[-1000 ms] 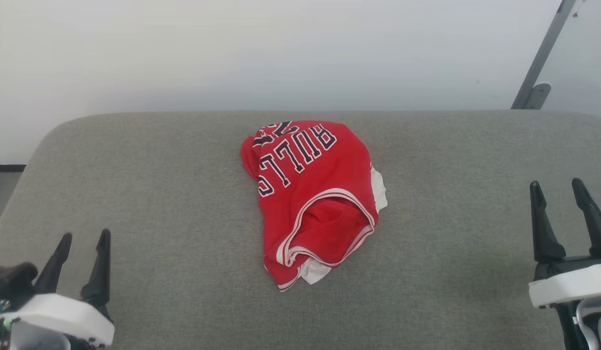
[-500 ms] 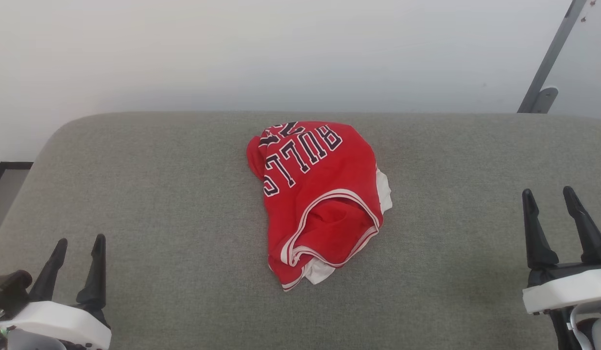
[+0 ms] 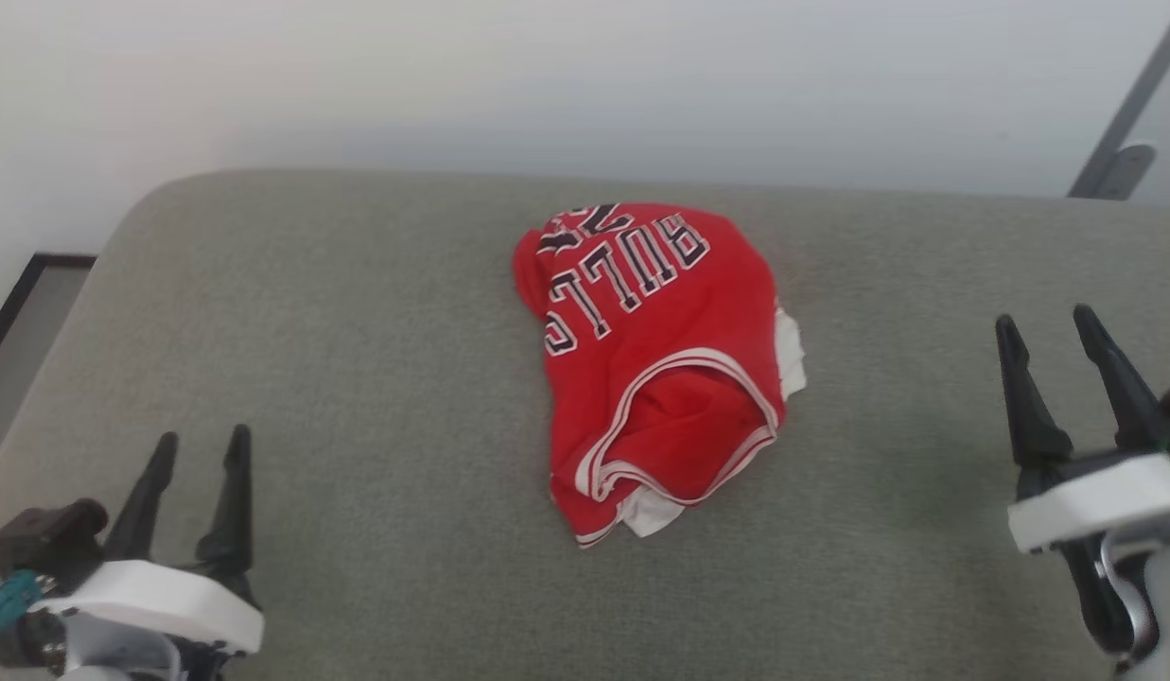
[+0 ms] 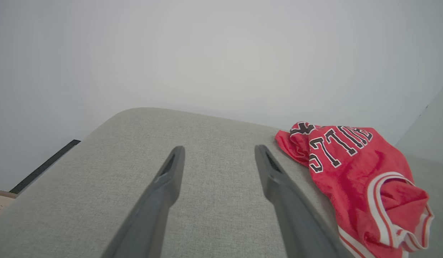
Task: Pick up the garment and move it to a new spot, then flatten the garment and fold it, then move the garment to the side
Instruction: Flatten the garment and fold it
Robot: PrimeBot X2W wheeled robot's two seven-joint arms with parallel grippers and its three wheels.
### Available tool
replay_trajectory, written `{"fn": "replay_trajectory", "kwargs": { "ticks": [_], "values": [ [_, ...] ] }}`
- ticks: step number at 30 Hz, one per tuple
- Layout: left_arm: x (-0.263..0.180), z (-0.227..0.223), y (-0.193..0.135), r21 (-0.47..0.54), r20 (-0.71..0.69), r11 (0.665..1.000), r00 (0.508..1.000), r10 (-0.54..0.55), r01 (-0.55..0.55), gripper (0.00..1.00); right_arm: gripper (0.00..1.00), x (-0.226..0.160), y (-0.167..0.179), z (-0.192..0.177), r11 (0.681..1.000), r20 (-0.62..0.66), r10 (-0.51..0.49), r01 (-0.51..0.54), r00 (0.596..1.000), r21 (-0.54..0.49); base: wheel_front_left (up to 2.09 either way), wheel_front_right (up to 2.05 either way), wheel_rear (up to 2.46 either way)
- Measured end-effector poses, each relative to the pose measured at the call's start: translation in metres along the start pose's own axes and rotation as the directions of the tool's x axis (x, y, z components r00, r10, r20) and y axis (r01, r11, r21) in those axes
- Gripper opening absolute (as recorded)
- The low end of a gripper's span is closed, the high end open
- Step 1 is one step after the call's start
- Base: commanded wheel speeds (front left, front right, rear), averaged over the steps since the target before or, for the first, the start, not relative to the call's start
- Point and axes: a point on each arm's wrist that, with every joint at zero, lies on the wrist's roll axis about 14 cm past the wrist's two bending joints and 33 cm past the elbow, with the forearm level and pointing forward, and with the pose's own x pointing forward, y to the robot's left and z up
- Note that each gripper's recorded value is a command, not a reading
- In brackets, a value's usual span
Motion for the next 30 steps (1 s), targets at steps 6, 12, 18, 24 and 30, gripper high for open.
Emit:
{"fn": "replay_trajectory", "kwargs": {
  "ticks": [6, 12, 18, 24, 30],
  "values": [
    [0.002, -0.009, -0.001, -0.013, -0.014, 1.000, 1.000, 0.015, -0.015, 1.00, 1.00, 0.036, 0.011, -0.032, 0.997, -0.136, 0.077, -0.079, 0.988, -0.010, 0.00, 0.00, 0.00],
    [0.005, -0.018, -0.002, -0.022, -0.029, 0.999, 0.999, 0.029, -0.030, 1.00, 1.00, 0.062, 0.028, -0.080, 0.983, -0.343, 0.165, -0.182, 0.925, -0.018, 0.00, 0.00, 0.00],
    [0.008, -0.028, 0.000, -0.023, -0.052, 0.999, 0.998, 0.045, -0.046, 1.00, 1.00, 0.070, 0.039, -0.135, 0.964, -0.570, 0.210, -0.265, 0.794, -0.015, 0.00, 0.00, 0.00],
    [0.011, -0.038, 0.002, -0.025, -0.076, 0.998, 0.995, 0.063, -0.065, 1.00, 1.00, 0.073, 0.051, -0.181, 0.939, -0.730, 0.235, -0.344, 0.642, 0.000, 0.00, 0.00, 0.00],
    [0.015, -0.052, 0.005, -0.028, -0.106, 0.996, 0.991, 0.084, -0.087, 1.00, 1.00, 0.072, 0.065, -0.218, 0.925, -0.855, 0.245, -0.374, 0.458, 0.065, 0.00, 0.00, 0.00]
  ]
}}
